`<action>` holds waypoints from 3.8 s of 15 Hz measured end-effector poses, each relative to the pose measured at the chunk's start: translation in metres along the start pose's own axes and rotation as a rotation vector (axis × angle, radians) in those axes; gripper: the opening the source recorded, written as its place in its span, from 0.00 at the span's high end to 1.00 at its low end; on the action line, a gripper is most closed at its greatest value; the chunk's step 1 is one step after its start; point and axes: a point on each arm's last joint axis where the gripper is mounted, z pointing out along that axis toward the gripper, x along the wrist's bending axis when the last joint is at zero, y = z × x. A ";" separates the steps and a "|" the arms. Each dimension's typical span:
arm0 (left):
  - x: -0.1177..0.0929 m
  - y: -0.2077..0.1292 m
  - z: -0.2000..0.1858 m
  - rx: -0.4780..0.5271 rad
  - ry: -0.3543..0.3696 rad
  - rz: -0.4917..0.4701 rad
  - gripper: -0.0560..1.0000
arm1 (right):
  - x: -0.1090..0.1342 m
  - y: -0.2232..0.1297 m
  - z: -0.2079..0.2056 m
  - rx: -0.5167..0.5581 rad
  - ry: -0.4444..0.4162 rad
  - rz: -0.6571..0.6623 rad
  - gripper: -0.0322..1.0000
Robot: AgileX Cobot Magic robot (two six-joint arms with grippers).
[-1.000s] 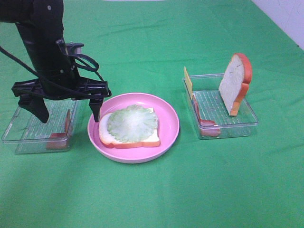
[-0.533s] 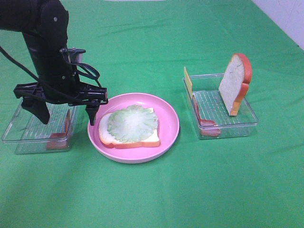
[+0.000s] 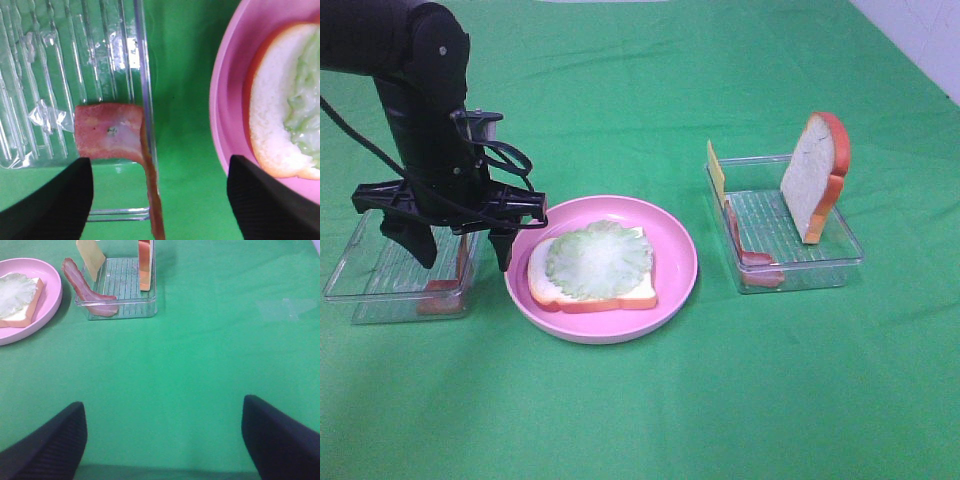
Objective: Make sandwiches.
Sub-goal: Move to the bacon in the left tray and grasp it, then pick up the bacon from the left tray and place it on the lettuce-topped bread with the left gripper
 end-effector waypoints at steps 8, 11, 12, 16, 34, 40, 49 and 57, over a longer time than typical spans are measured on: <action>0.000 0.000 0.000 -0.001 0.000 0.001 0.36 | 0.000 0.000 0.000 0.000 0.000 0.000 0.18; 0.000 0.000 0.000 -0.001 0.000 0.001 0.54 | 0.000 0.000 0.000 0.000 0.000 0.000 0.18; 0.000 0.000 0.000 0.000 -0.001 0.000 0.65 | 0.000 0.000 0.000 0.000 0.000 0.000 0.18; 0.000 0.000 0.000 0.001 -0.001 0.000 0.95 | 0.000 0.000 0.000 0.000 0.000 0.000 0.18; 0.009 -0.009 -0.078 -0.126 -0.063 -0.008 0.95 | 0.000 0.000 0.000 0.000 0.000 0.000 0.18; -0.009 -0.015 -0.123 -0.221 -0.364 0.058 0.95 | 0.000 0.000 0.000 0.000 0.000 0.000 0.18; -0.064 0.000 -0.070 -0.206 -0.656 0.144 0.95 | 0.000 0.000 0.000 0.000 0.000 0.000 0.18; -0.095 0.009 -0.032 -0.175 -0.721 0.151 0.95 | 0.000 0.000 0.000 0.000 0.000 0.000 0.18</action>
